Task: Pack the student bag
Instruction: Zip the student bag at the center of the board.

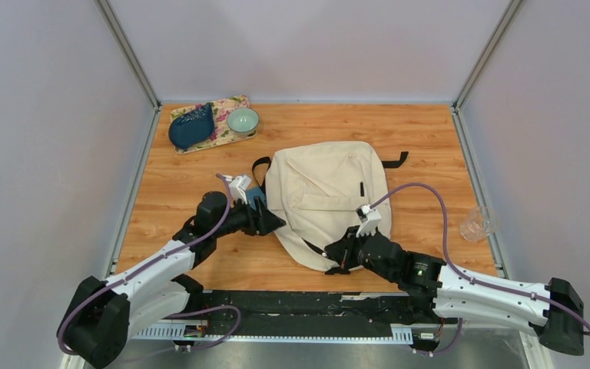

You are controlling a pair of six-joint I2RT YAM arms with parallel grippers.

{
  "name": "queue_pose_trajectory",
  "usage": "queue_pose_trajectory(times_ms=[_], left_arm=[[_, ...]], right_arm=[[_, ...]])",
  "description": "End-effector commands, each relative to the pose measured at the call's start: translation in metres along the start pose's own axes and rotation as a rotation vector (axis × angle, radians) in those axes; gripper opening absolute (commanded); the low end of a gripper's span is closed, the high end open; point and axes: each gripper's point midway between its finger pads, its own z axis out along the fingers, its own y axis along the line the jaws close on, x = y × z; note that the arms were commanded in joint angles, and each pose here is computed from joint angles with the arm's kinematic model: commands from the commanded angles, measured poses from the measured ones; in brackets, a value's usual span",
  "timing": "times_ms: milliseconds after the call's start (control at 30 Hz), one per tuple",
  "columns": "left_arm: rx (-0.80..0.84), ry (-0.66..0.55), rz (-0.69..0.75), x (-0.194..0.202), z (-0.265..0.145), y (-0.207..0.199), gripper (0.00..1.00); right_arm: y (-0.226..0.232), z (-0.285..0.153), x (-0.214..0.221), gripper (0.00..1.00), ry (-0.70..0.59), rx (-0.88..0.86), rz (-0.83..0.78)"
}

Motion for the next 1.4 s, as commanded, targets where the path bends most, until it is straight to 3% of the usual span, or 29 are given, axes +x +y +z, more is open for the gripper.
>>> queue_pose_trajectory(times_ms=[0, 200, 400, 1367], left_arm=[[-0.016, 0.005, -0.105, 0.022, -0.002, -0.013, 0.77], [-0.066, -0.069, -0.220, 0.021, -0.013, -0.008, 0.78], [-0.044, -0.034, -0.299, 0.042, -0.011, -0.010, 0.78], [0.066, -0.013, -0.395, 0.053, 0.017, -0.051, 0.78]], right_arm=[[0.009, 0.002, -0.021, 0.00, -0.089, -0.010, 0.019], [0.006, -0.001, -0.023, 0.00, -0.103, -0.008, 0.020], [0.003, -0.003, -0.026, 0.00, -0.130, -0.010, 0.024], [0.011, 0.001, -0.012, 0.00, -0.078, -0.069, 0.039]])
